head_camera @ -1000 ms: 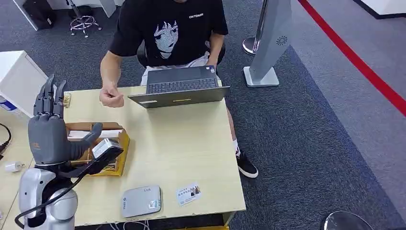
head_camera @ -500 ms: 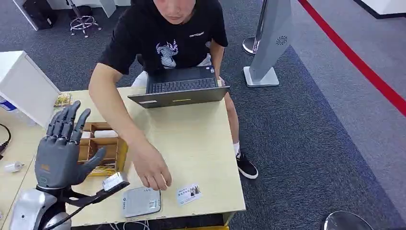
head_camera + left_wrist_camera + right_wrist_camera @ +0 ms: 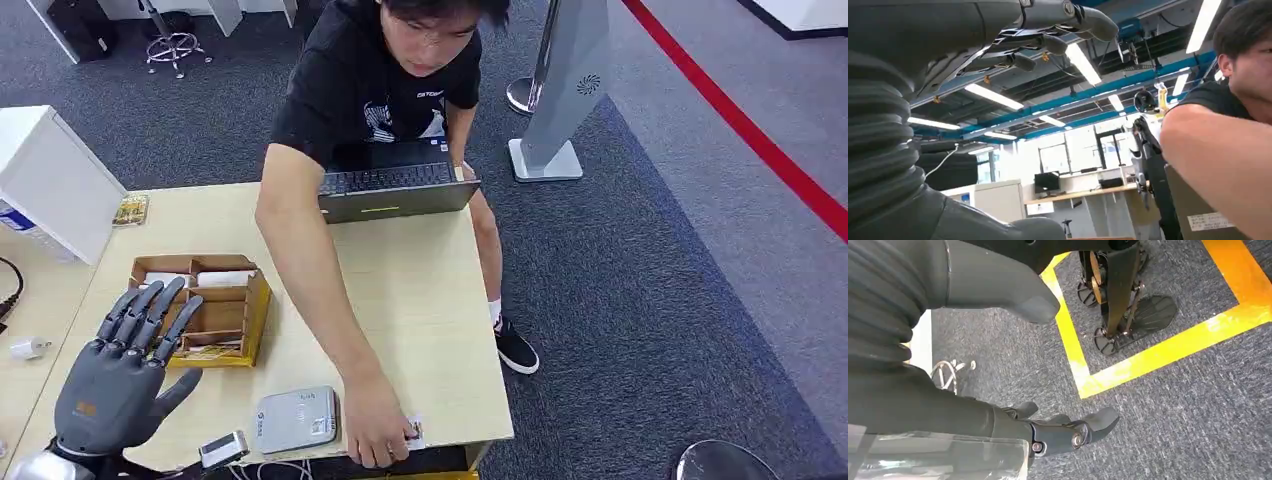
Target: Pass the card to the sensor for recognition and then transmit it.
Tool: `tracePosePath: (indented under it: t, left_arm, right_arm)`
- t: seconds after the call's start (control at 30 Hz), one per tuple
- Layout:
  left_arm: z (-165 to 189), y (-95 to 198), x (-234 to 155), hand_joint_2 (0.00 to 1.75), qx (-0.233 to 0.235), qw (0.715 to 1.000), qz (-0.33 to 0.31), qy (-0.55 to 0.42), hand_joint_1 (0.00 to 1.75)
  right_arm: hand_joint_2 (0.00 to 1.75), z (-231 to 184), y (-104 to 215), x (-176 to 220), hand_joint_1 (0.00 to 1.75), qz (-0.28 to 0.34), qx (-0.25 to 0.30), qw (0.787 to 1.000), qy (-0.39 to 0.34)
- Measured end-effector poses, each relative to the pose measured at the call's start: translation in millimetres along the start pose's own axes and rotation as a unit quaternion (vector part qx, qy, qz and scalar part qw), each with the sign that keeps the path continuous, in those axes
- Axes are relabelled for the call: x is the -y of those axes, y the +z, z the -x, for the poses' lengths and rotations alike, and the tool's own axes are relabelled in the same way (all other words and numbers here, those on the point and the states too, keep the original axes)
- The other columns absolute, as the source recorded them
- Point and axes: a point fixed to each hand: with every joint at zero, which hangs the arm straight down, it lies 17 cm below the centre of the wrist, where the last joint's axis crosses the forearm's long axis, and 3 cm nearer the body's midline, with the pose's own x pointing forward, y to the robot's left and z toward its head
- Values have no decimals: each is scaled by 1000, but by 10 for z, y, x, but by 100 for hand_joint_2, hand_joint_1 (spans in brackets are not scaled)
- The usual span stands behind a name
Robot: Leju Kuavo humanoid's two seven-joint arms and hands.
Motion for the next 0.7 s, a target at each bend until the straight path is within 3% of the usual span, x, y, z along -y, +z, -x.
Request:
tracePosePath:
  t: [0.7]
  left_arm:
    - [162,362,360,175,11,994,87,-67,0]
  right_arm:
    - [175,-5,3,-20,0,-6,1,1000,-5]
